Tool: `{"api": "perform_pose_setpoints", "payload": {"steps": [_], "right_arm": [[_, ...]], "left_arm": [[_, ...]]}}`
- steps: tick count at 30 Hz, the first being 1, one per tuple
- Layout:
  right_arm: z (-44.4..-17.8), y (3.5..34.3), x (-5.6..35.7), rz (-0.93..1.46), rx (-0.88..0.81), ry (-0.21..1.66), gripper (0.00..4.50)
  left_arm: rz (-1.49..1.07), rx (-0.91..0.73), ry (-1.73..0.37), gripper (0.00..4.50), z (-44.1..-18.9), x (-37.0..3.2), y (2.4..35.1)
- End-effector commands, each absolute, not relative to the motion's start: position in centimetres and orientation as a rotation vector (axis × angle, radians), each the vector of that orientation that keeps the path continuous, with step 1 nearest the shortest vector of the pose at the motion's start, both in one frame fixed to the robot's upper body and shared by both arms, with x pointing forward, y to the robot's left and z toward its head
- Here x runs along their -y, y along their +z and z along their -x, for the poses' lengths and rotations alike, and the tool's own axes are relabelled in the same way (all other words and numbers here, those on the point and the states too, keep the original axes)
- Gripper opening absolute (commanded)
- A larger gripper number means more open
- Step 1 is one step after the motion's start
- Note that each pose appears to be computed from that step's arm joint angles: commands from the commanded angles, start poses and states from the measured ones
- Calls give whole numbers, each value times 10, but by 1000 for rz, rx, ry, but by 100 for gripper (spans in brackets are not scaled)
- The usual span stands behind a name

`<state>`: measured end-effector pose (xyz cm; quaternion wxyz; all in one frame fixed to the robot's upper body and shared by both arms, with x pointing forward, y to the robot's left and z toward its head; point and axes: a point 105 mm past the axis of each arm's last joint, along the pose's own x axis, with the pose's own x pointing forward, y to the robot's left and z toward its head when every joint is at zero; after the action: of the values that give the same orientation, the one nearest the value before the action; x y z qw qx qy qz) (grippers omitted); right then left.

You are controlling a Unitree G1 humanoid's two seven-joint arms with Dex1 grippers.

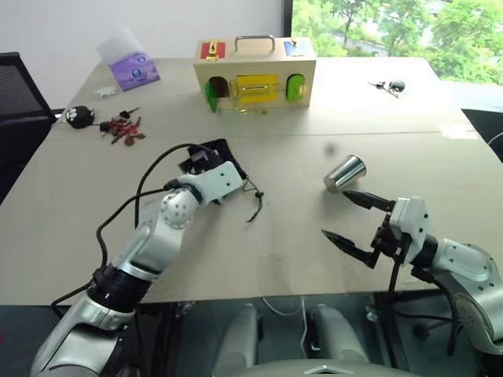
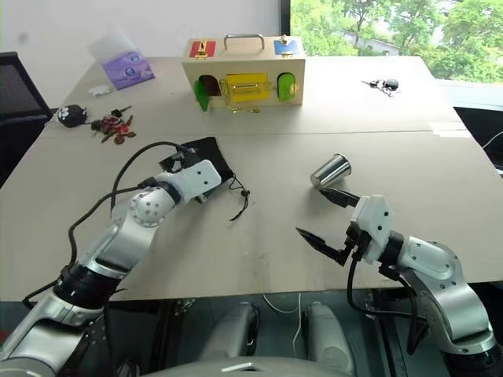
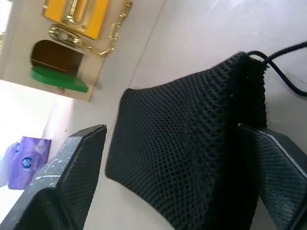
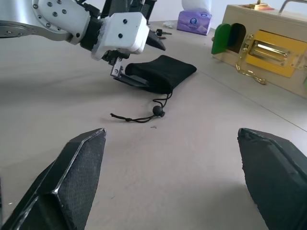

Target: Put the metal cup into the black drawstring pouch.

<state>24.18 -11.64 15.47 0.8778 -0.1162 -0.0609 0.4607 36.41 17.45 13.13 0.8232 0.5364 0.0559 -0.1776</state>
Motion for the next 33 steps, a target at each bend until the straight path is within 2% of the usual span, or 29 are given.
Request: {"api": "perform_pose_setpoints", "payload": {"steps": [1, 5, 7, 10, 14, 22, 28, 33], "right_arm": [[-249, 175, 126, 249, 201, 879, 450], [-261, 182, 135, 223, 179, 829, 450], [-270, 185, 144, 257, 129, 810, 450], [-289, 191, 163, 364, 80, 701, 450], [-312, 198, 178, 323, -6, 746, 450], [-361, 198, 195, 256, -143, 772, 450], [-380, 204, 186, 199, -166, 839, 450], [-378, 199, 171, 157, -234, 957, 450]], "left_arm": [[-1149, -81, -386, 257, -366, -171, 141], [-1050, -112, -379, 72, -365, -176, 141], [-956, -135, -381, 3, -362, -180, 144], [-805, -167, -390, 3, -359, -184, 149], [-520, -224, -416, 3, -353, -193, 159], [-246, -290, -450, 3, -341, -203, 165], [-204, -316, -427, 3, -338, -206, 160], [-206, -304, -389, 3, -339, -206, 158]]}}
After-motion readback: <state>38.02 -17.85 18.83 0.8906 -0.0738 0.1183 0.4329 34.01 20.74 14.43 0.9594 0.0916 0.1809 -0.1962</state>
